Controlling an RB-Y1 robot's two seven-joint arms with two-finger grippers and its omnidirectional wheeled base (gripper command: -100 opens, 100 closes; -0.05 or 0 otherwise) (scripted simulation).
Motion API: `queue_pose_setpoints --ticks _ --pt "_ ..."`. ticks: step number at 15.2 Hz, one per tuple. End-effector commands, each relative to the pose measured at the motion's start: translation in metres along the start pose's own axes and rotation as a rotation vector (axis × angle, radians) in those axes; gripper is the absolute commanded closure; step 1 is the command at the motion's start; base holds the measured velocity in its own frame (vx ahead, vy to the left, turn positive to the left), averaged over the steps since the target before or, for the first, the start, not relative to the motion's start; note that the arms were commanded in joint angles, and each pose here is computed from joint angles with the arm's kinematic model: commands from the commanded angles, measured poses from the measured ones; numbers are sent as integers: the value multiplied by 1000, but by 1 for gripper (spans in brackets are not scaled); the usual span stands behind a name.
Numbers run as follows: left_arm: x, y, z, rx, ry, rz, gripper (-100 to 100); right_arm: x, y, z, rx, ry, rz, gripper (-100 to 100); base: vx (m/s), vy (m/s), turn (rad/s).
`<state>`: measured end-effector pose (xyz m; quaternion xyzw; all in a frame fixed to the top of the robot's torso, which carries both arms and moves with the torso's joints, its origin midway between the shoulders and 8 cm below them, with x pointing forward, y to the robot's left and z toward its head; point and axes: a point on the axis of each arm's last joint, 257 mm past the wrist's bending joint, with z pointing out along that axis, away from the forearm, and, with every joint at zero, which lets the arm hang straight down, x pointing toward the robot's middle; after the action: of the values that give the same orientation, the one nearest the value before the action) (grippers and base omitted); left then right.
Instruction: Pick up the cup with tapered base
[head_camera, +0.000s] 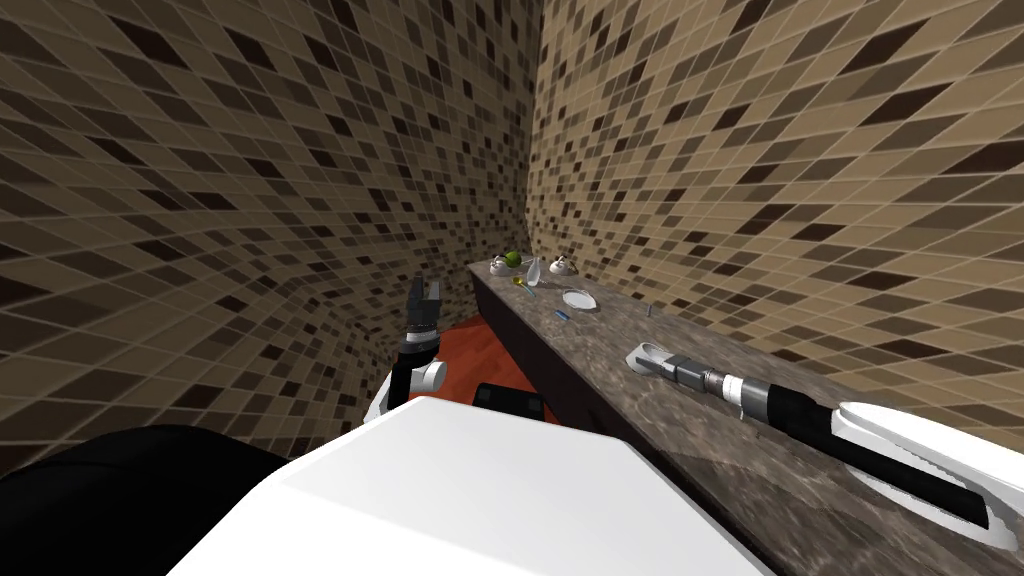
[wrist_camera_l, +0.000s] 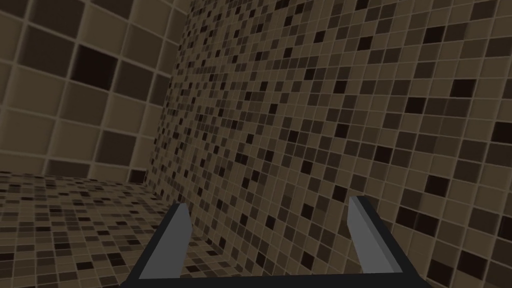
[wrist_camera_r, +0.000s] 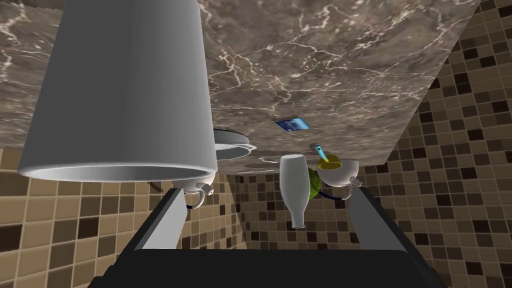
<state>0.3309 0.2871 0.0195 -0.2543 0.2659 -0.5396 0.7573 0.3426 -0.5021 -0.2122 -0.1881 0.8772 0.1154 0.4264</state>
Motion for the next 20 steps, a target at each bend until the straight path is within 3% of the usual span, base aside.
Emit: queue_pose_setpoints --ticks 1,2,3,5,10,12,15,20 --pt "0 0 0 0 0 0 0 19 -14 -11 21 82 -22 -100 17 38 187" --pt "0 0 0 0 0 0 0 16 -16 -12 21 90 -36 -100 22 38 152" --pt "0 0 0 0 0 0 0 32 -25 -21 35 145 -41 -100 22 47 142" --pt "0 0 0 0 0 0 0 28 -26 -21 34 155 -56 -100 13 40 87" --pt "0 0 0 0 0 0 0 63 -52 -53 66 336 -103 -100 13 36 129" --pt "0 0 0 0 0 0 0 63 -52 -53 66 336 -103 -100 8 36 66" --pt "0 0 0 0 0 0 0 93 -70 -85 86 489 -131 -100 15 43 154" --pt "0 0 0 0 0 0 0 101 -75 -94 91 531 -138 -100 6 32 62"
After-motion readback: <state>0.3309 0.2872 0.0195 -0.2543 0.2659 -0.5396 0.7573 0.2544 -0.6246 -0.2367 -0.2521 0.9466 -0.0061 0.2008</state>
